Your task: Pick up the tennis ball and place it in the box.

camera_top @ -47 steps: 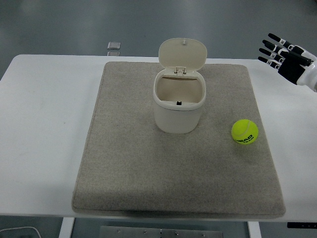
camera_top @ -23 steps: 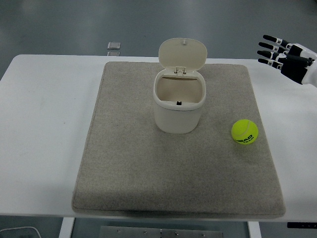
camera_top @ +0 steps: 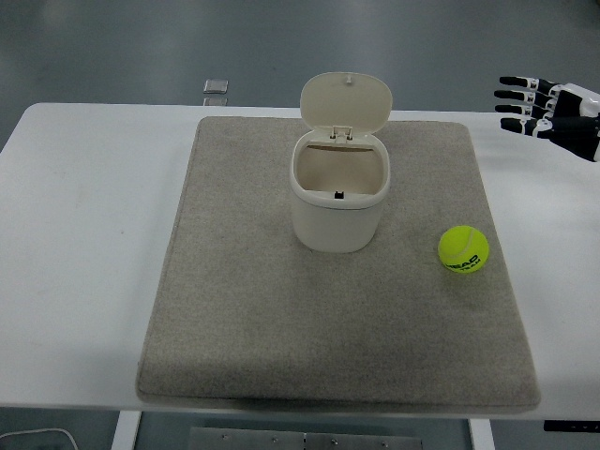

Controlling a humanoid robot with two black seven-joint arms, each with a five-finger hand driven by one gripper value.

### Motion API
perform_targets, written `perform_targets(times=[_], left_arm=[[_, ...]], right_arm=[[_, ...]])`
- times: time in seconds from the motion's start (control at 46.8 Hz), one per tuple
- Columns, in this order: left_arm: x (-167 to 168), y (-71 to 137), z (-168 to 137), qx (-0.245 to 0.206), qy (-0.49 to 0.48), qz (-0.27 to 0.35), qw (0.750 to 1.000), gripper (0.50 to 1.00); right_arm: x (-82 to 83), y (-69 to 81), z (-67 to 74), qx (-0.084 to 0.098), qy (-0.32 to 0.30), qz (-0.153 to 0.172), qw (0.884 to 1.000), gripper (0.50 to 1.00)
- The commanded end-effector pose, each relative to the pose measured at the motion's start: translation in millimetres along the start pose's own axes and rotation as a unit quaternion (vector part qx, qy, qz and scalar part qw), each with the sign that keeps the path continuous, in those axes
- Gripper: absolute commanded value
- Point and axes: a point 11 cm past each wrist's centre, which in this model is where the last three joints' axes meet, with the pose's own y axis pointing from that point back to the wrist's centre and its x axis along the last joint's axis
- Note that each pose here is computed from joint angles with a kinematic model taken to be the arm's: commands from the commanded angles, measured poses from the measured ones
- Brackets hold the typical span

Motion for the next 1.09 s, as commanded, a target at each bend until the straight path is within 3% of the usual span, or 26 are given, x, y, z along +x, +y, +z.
perform_targets(times=[0.0,0.107,0.214,0.385,0.662,0.962,1.068], left_arm=[[0.0,0.0,-0.1,0.001,0.000,0.000,1.000,0.992],[0.0,0.0,0.0,0.001,0.000,0.000,1.000,0.992],[0.0,0.0,0.2,0.000,0.000,0.000,1.000,0.992],[0.0,0.0,-0.1,0.001,0.000,0.000,1.000,0.992],[0.0,0.0,0.1,0.000,0.000,0.000,1.000,0.992],[0.0,0.0,0.2,0.000,0.000,0.000,1.000,0.992],[0.0,0.0,0.2,0.000,0.000,0.000,1.000,0.992]], right_arm=[[-6.5,2.4,-4.6,0.006,0.033,-0.018,0.999,0.932],[-13.9,9.3,-11.9,0.012,0.077,-0.037,0.996,0.932],[-28.0,15.3,-9.7,0.013,0.113,-0.064,0.991,0.932],[-46.0,19.1,0.8,-0.001,0.170,-0.096,0.981,0.932],[-65.7,34.0,12.3,-0.016,0.264,-0.147,0.953,0.932],[-77.4,35.7,37.8,-0.028,0.347,-0.153,0.925,0.930],[-81.4,34.2,46.1,-0.032,0.357,-0.152,0.921,0.930]])
